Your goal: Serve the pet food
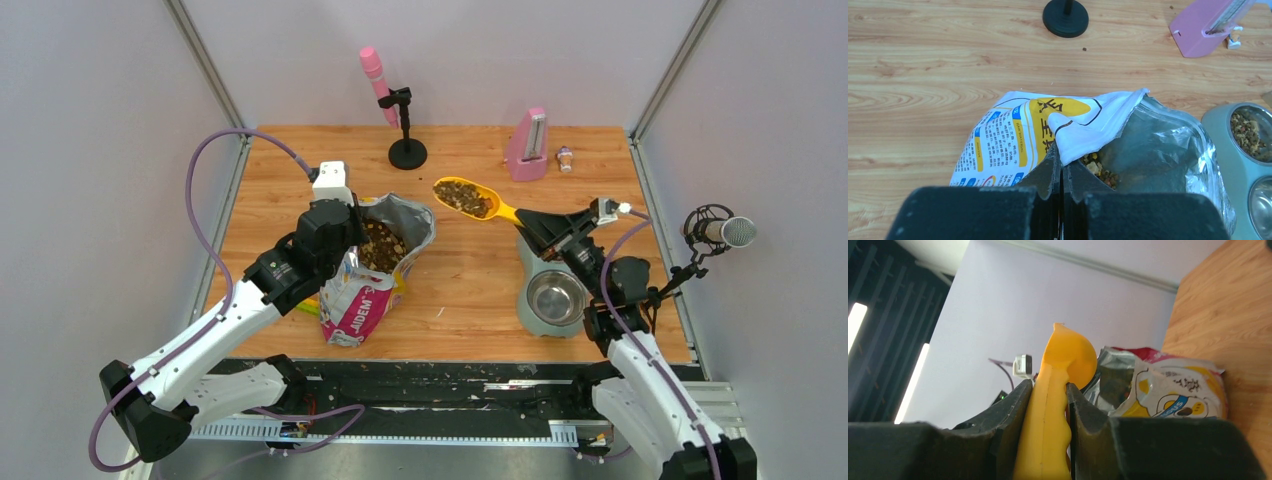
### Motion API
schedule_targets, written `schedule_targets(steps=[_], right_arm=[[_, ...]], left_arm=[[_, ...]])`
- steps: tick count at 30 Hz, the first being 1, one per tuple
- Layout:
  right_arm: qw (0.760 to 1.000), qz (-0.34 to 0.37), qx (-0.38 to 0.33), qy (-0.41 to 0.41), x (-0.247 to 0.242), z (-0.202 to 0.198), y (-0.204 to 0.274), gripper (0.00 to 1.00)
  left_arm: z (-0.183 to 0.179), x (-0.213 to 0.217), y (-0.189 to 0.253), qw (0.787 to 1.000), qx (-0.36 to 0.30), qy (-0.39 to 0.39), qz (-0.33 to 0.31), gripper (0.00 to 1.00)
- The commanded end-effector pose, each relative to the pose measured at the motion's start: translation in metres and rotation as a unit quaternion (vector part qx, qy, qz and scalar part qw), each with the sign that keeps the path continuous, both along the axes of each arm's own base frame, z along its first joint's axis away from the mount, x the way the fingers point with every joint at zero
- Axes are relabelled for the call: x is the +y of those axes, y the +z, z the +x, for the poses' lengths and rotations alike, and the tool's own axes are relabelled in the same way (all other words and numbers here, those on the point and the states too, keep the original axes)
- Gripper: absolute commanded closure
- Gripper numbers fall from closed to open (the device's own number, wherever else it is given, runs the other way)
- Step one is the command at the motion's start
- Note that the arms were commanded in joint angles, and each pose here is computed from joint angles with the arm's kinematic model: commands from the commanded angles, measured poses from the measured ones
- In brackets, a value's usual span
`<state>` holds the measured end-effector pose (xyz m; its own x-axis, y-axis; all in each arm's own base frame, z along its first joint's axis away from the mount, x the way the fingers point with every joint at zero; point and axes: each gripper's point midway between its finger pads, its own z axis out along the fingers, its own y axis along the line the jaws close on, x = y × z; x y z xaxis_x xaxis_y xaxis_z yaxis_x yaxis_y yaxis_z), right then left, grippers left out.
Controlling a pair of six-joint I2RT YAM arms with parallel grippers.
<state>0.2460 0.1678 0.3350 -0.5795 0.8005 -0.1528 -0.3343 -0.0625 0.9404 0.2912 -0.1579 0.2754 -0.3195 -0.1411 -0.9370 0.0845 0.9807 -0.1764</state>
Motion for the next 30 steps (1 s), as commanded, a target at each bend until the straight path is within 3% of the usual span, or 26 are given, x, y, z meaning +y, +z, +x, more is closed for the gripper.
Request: schedule_targets(steps=[1,15,30], right_arm=[[0.994,-0.008,0.018,-0.107,-0.035,0.009,-0.005,1.00],[0.949,-0.006,0.042,-0.312,-0.110,-0.010,-0.006,1.00],[0.897,-0.041,0.105,-0.428,-0.156,-0.014,-0.045,1.00]], left_arm=[[0.001,-0.002,0.051,0.996,-0.065,0.001,-0.062,1.00],[0.001,-0.002,0.051,0.996,-0.065,0.001,-0.066,1.00],[0.002,-0.005,0.049,0.996,-0.062,-0.001,-0.067,1.00]])
